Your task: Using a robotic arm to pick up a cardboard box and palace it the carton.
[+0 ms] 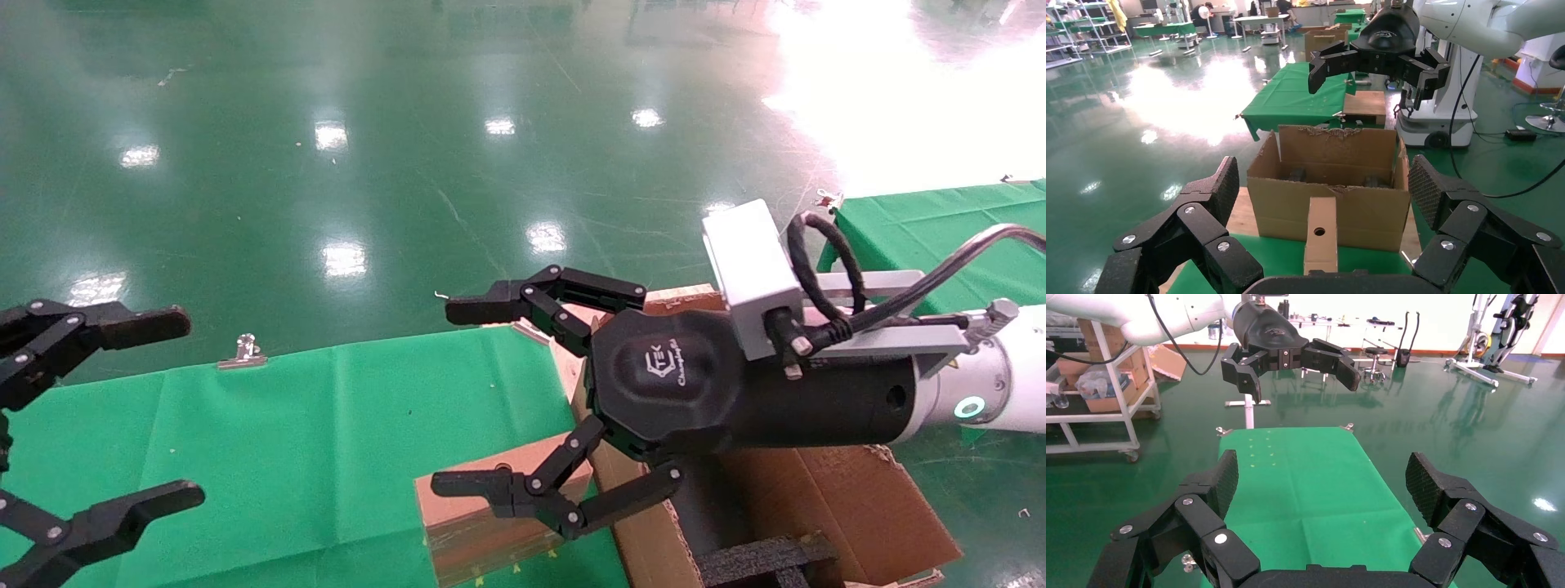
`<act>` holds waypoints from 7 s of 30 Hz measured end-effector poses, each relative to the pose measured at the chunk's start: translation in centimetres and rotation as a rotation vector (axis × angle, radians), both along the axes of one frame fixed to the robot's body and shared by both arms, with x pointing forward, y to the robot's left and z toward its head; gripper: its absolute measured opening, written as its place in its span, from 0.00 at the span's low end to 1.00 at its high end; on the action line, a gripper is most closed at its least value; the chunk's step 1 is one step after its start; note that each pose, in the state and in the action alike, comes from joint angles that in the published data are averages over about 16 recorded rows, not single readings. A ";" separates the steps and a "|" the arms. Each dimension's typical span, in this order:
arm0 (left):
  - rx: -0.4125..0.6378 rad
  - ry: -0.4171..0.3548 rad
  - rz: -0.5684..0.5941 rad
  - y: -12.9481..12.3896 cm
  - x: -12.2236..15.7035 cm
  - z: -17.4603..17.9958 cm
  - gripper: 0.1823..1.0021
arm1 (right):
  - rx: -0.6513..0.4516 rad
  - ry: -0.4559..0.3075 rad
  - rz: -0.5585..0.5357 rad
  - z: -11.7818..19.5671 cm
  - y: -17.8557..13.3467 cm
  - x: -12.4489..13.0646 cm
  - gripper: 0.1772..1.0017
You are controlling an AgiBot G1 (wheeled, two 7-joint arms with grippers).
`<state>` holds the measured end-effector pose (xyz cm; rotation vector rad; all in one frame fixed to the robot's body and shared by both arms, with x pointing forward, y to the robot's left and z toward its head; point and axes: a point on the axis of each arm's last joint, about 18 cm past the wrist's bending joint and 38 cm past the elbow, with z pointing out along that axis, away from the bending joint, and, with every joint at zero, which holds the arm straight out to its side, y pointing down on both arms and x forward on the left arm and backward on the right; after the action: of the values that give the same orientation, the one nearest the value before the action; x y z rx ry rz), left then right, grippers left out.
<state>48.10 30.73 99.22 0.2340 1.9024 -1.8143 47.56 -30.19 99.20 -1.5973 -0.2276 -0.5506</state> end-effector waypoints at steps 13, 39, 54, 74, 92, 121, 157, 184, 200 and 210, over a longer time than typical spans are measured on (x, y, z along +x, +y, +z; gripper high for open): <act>0.000 0.000 0.000 0.0 0.0 0.0 1.00 | 0.000 0.000 0.000 0.0 0.0 0.0 1.00; 0.000 0.000 0.000 0.0 0.0 0.0 0.93 | -0.119 0.011 -0.046 -1.1 0.3 1.4 1.00; 0.000 0.000 0.000 0.0 0.0 0.0 0.62 | -0.524 0.045 -0.150 -3.9 3.2 7.3 1.00; 0.000 0.000 0.000 0.0 0.0 0.0 0.12 | -0.965 -0.013 -0.190 -5.4 7.0 11.4 1.00; 0.000 0.000 0.000 0.0 0.0 0.0 0.06 | -1.040 -0.042 -0.189 -5.7 7.6 12.2 0.98; 0.000 0.000 0.000 0.0 0.0 0.0 0.75 | -1.032 -0.059 -0.180 -5.3 7.7 12.0 0.44; -0.001 0.000 0.000 0.0 0.0 0.0 1.00 | -0.900 -0.369 -0.346 15.3 0.6 7.1 0.28; -0.001 0.000 0.000 0.0 0.0 0.0 1.00 | -0.884 -0.017 -0.687 9.6 -16.5 0.8 0.27; -0.001 0.000 0.001 0.0 0.0 0.0 1.00 | -0.858 0.080 -0.743 8.1 -18.0 0.9 0.26; -0.001 0.000 0.001 0.0 0.0 0.0 1.00 | -0.749 0.227 -0.861 6.5 -19.1 2.0 0.26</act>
<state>48.11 30.75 99.22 0.2328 1.9015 -1.8150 49.59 -49.25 105.71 -2.4695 0.5204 -0.9993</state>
